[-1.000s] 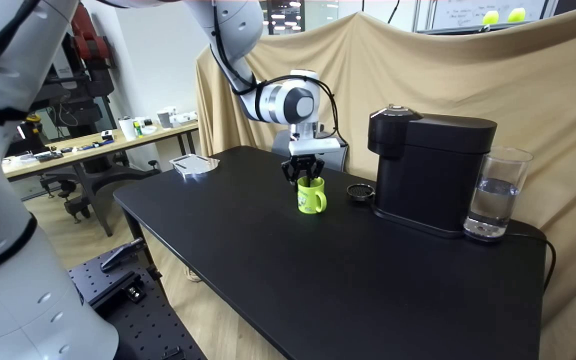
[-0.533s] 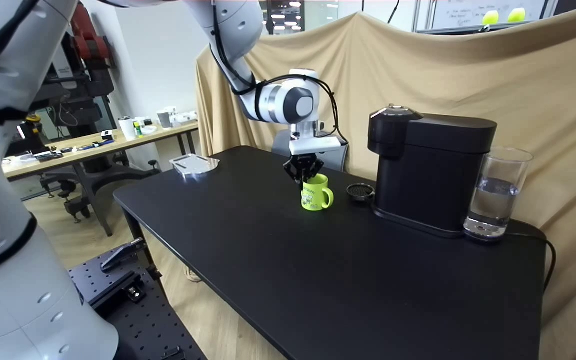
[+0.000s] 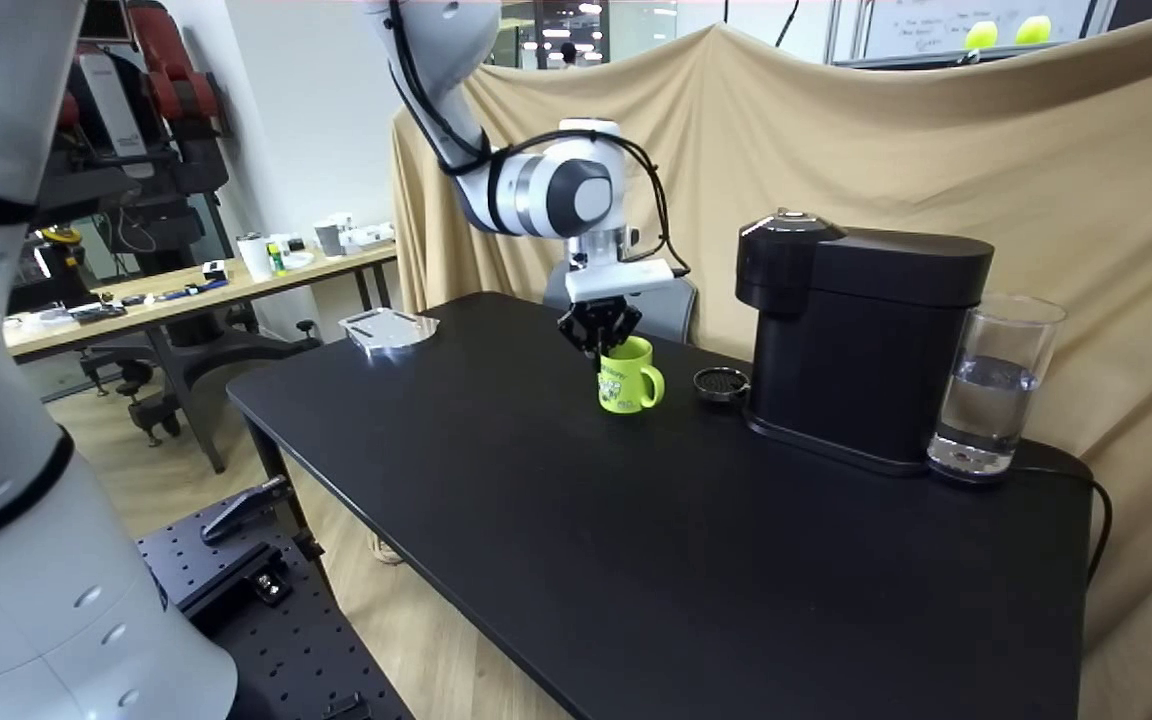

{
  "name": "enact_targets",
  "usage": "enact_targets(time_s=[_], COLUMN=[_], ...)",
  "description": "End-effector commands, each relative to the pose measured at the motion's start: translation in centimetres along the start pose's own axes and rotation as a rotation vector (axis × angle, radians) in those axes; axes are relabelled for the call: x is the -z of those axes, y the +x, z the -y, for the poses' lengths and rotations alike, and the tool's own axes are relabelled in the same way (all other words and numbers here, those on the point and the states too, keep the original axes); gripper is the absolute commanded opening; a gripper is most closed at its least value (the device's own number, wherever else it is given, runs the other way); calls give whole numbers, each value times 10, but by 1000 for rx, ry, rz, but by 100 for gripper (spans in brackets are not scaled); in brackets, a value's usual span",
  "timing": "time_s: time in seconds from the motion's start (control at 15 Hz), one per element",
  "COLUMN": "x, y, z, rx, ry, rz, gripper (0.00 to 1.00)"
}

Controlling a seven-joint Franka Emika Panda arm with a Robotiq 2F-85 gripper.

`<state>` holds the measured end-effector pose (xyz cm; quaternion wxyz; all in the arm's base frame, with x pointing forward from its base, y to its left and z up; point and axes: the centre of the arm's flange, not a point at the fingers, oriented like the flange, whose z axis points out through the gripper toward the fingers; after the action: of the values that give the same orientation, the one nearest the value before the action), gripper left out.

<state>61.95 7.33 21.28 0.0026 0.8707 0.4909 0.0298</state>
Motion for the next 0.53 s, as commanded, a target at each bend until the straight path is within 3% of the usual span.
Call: enact_targets(time_s=[0.0, 0.47], x=[47, 46], y=[-29, -52], z=[45, 116], rx=[-10, 18], ry=[-22, 21], rz=[-2, 23], gripper=[2, 2])
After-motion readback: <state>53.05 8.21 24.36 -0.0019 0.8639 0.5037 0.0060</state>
